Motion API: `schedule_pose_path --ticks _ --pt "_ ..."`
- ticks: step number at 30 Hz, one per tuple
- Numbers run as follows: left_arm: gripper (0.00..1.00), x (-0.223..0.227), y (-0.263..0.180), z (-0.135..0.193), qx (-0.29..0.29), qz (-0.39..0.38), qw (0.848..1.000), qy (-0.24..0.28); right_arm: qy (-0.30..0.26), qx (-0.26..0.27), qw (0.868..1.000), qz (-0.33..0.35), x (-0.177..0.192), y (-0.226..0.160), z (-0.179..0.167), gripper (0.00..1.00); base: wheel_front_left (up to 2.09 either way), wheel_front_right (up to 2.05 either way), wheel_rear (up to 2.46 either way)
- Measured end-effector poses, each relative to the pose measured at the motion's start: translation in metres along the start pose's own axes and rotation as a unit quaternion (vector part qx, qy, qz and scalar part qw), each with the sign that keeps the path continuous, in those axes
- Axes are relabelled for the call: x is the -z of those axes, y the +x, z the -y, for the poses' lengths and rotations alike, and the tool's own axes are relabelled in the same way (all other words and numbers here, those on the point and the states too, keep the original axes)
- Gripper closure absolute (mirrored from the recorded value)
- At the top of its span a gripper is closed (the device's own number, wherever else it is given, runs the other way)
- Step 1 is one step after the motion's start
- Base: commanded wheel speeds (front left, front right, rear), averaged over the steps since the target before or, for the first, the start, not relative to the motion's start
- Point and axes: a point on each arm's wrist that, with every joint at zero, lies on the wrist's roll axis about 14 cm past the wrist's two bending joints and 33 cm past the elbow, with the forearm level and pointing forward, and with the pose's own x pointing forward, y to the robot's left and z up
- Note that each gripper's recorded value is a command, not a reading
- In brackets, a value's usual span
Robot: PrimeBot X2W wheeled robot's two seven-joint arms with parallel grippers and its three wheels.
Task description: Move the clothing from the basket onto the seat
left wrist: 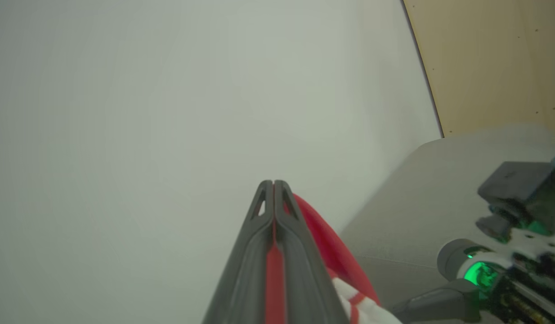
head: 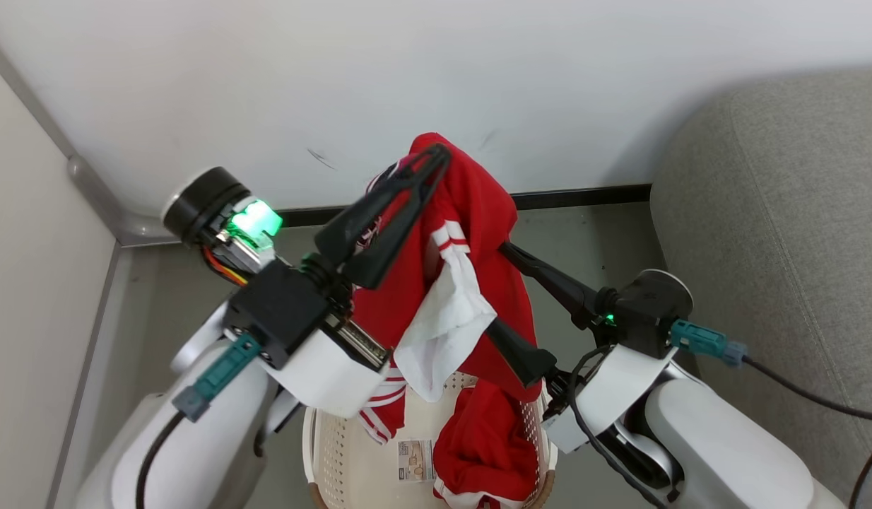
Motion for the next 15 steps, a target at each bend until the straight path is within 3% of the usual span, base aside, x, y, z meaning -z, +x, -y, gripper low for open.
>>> schedule_pose_path --ticks 11,12,14,15 --pt "1.0 -0.003 0.004 0.033 0.051 0.0 0.999 -0.012 0.004 -0.008 1.0 -0.003 0.001 0.001 -0.002 0.0 0.0 0.0 0.0" --pt "1.0 -0.004 0.004 0.035 0.054 0.002 0.998 -0.012 0.003 -0.009 1.0 -0.005 0.002 0.001 -0.002 0.37 0.0 0.0 0.0" --pt "1.0 -0.006 0.005 0.037 0.059 0.006 0.998 -0.012 0.0 -0.012 1.0 -0.007 0.002 0.001 -0.002 0.86 0.0 0.0 0.0" --pt "1.0 -0.007 0.006 0.038 0.061 0.006 0.998 -0.012 -0.002 -0.014 1.0 -0.006 0.001 0.002 -0.002 1.0 0.0 0.0 0.0"
